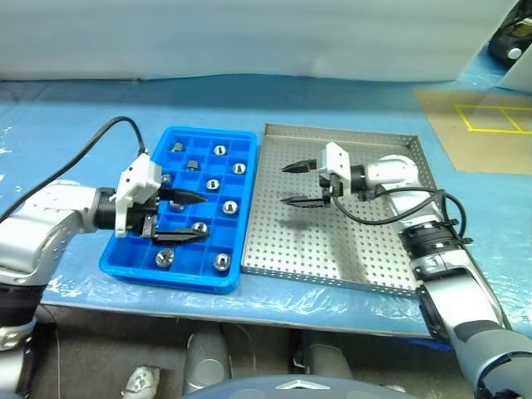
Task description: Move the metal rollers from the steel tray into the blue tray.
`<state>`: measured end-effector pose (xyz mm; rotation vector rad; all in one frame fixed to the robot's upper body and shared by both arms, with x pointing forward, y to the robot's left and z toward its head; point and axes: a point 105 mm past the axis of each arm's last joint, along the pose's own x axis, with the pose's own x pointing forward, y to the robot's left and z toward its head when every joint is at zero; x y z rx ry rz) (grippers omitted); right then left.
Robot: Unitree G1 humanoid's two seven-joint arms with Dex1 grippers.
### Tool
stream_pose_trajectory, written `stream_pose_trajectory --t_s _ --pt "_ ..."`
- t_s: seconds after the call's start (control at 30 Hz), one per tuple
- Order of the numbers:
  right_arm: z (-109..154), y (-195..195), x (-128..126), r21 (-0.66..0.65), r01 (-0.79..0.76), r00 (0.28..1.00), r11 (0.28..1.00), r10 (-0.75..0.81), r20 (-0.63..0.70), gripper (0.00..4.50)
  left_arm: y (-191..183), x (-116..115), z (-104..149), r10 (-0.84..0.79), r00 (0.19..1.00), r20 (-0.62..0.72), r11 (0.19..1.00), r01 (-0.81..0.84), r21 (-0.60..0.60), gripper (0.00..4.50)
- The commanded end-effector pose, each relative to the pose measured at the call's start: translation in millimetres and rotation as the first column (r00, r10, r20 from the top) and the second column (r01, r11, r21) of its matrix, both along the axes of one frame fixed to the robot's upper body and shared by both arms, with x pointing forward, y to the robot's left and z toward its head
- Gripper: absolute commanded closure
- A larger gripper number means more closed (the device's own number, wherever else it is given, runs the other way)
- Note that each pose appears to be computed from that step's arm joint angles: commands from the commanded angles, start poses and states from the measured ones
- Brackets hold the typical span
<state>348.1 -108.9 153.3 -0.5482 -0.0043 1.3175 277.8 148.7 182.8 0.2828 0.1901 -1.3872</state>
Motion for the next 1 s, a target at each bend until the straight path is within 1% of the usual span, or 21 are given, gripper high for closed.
stream_pose_trajectory --t_s 0.03,0.17,0.27,0.37,0.57,0.63,1.0 --pt "16.6 -18.9 -9.7 0.054 0.081 0.996 0.995 -0.083 0.036 0.86 -14.6 11.8 -4.4 -0.068 0.997 0.018 0.998 0.068 0.0 0.42" --pt "15.0 -33.3 -30.3 0.067 0.137 0.99 0.988 -0.138 0.01 0.86 -31.8 23.6 -14.2 -0.131 0.991 0.015 0.991 0.131 -0.008 0.42" --pt "16.4 -36.0 -41.9 0.067 0.153 0.988 0.986 -0.153 -0.003 0.86 -36.1 26.9 -15.3 -0.16 0.987 0.02 0.987 0.16 -0.009 0.42" --pt "16.5 -39.3 -47.9 0.059 0.173 0.985 0.983 -0.172 -0.011 0.86 -34.6 29.4 -16.1 -0.168 0.986 0.016 0.986 0.168 -0.007 0.42" --pt "11.7 -45.7 -42.1 0.054 0.225 0.974 0.973 -0.225 -0.012 0.86 -29.3 33.4 -17.3 -0.131 0.991 0.019 0.991 0.131 -0.019 0.42" --pt "9.9 -46.4 -39.0 0.056 0.234 0.972 0.971 -0.234 -0.012 0.86 -28.1 30.4 -19.0 -0.124 0.992 0.013 0.992 0.124 -0.025 0.42" --pt "6.5 -34.6 -25.1 0.081 0.204 0.979 0.976 -0.205 0.0 0.86 -12.7 29.5 -15.8 -0.026 0.999 0.022 1.0 0.027 -0.014 0.42"
